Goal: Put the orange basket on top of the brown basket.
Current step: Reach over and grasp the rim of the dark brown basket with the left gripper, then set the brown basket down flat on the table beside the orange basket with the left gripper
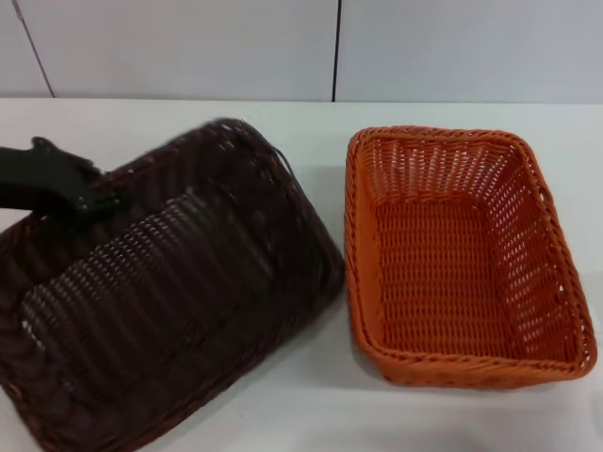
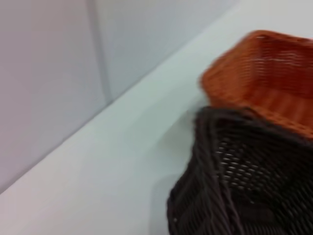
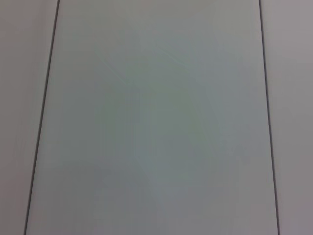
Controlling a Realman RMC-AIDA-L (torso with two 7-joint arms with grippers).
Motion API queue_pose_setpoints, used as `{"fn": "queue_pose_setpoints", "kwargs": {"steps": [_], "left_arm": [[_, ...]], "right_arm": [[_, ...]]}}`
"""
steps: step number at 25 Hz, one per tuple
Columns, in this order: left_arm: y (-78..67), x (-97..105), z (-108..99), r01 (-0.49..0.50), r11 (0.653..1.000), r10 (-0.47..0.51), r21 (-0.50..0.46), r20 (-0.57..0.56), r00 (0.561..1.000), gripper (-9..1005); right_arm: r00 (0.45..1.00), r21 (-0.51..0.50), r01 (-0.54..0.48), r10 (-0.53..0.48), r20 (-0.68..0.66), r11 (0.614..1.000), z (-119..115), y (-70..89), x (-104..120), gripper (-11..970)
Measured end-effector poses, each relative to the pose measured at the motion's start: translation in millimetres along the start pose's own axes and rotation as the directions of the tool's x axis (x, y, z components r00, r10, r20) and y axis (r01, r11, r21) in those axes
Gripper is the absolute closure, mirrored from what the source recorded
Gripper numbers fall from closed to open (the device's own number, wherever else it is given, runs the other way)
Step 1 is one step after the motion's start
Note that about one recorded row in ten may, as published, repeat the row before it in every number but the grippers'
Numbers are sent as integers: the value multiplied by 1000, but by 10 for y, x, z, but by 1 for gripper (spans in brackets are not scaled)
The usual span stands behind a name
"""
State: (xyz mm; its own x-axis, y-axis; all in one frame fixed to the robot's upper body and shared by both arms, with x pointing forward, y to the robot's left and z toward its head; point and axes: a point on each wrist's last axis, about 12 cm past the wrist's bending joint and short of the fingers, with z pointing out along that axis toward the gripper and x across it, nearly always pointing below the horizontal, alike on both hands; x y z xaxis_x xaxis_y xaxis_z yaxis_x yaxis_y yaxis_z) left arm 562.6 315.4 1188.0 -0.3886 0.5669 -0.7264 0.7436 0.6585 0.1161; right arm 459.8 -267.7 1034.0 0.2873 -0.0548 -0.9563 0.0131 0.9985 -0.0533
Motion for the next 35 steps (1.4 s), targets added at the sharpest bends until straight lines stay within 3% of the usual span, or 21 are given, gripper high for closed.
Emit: {"fn": "queue_pose_setpoints", "kwargs": {"steps": [1,4,6,11,13,16,18,19,20,23,29,35], "left_arm": [[64,-88,28,-67,994,66,85,11,998,770],[94,-200,128,-129,982,128,138,17,992,786],[94,-387,292,-204,959,201,195,36,979,792],[74,-535,435,-259,938,254,228,54,966,796],[30,-709,683,-330,913,323,240,71,944,798],[30,-709,683,-330,913,323,240,71,944,800],[9,-736,744,-358,904,350,235,73,934,790],[-108,-764,944,-435,871,433,227,61,899,779],[-162,-776,1020,-454,861,454,229,57,889,768],[-253,-785,1167,-486,856,485,179,52,873,735],[-246,-871,1247,-496,866,492,55,81,867,670],[-283,-1061,1157,-511,858,512,-53,167,842,592]], "right_arm": [[1000,0,-3,3,2,1000,-4,7,-4,132],[1000,-7,-11,11,7,1000,-12,37,-14,132],[1000,-11,-17,17,9,1000,-12,55,-19,132],[1000,-21,-21,21,11,1000,-17,79,-24,131],[1000,-22,-21,21,11,1000,-17,81,-24,131],[1000,-22,-21,21,16,1000,-18,80,-29,131],[1000,-22,-19,20,17,1000,-19,78,-30,131],[1000,-22,-18,19,17,1000,-18,77,-29,131],[1000,-24,-17,18,18,1000,-12,75,-30,131],[1000,-27,-13,14,18,1000,6,66,-28,131],[1000,-26,-10,11,18,1000,21,54,-27,131],[1000,-20,-8,8,16,1000,4,39,-24,131]]}}
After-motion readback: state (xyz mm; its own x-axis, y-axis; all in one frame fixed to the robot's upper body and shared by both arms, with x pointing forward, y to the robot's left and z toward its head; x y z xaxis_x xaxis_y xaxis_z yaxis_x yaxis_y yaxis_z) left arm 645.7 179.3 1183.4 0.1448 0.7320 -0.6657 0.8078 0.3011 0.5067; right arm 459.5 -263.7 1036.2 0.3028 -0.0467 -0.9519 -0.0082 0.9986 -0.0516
